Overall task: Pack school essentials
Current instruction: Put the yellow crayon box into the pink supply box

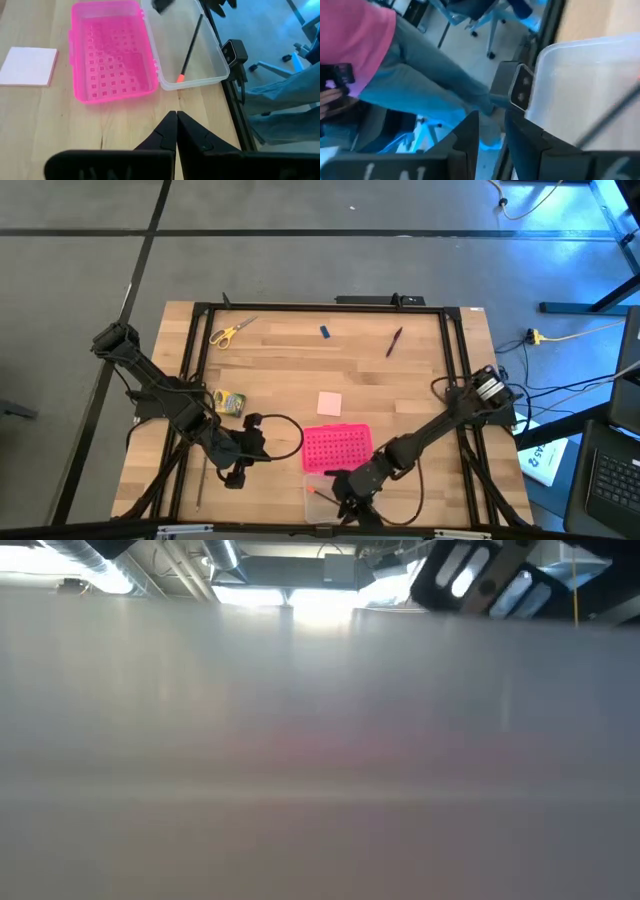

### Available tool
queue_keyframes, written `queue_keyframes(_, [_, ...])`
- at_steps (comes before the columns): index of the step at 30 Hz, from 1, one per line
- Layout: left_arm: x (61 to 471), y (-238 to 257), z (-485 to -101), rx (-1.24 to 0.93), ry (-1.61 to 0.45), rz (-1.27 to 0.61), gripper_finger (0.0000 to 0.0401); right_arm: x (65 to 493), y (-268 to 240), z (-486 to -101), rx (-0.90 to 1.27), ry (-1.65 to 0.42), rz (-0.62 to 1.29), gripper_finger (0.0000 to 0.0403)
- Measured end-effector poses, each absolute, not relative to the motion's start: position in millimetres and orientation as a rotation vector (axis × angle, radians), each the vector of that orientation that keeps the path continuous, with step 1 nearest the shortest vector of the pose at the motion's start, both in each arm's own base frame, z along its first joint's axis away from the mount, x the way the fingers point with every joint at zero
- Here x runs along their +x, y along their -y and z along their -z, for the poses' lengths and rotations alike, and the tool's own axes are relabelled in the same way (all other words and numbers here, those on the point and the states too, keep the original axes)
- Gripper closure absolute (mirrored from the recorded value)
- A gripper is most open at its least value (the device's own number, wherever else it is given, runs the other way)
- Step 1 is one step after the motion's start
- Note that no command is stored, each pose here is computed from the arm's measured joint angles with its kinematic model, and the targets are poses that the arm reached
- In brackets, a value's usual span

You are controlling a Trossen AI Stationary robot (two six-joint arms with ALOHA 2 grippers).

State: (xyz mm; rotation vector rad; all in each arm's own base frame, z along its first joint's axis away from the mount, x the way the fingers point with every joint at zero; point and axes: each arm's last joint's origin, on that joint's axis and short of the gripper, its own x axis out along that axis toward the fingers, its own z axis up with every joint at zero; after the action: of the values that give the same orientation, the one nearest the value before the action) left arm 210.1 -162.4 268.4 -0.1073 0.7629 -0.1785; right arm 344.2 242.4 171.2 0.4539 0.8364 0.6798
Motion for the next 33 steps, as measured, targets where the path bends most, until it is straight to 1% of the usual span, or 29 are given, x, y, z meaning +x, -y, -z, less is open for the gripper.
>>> queue_keyframes(4, [210.2, 162.4, -268.3, -0.107, -0.763, 0.178, 0.0401, 354.5, -242.1, -166.7, 0.465, -0.845, -0.685, 0.0306])
queue_keyframes(10, [210.0, 162.8, -268.3, -0.093, -0.762, 0.188, 0.0401, 360.2, -229.3, -161.6, 0.517, -0.911, -0.602, 0.0306])
queue_keyframes(13, [208.4, 165.2, -268.6, -0.051, -0.757, 0.218, 0.0401, 360.2, -226.2, -159.5, 0.554, -0.949, -0.561, 0.0306])
queue_keyframes(16, [207.2, 166.8, -268.5, -0.035, -0.756, 0.232, 0.0401, 360.2, -226.8, -158.3, 0.556, -0.95, -0.562, 0.0306])
queue_keyframes(26, [206.9, 167.1, -268.6, -0.027, -0.751, 0.227, 0.0401, 355.0, -235.9, -156.8, 0.547, -0.952, -0.556, 0.0306])
queue_keyframes(33, [206.9, 167.0, -268.5, -0.027, -0.751, 0.226, 0.0401, 353.5, -237.5, -153.1, 0.61, -0.996, -0.515, 0.0306])
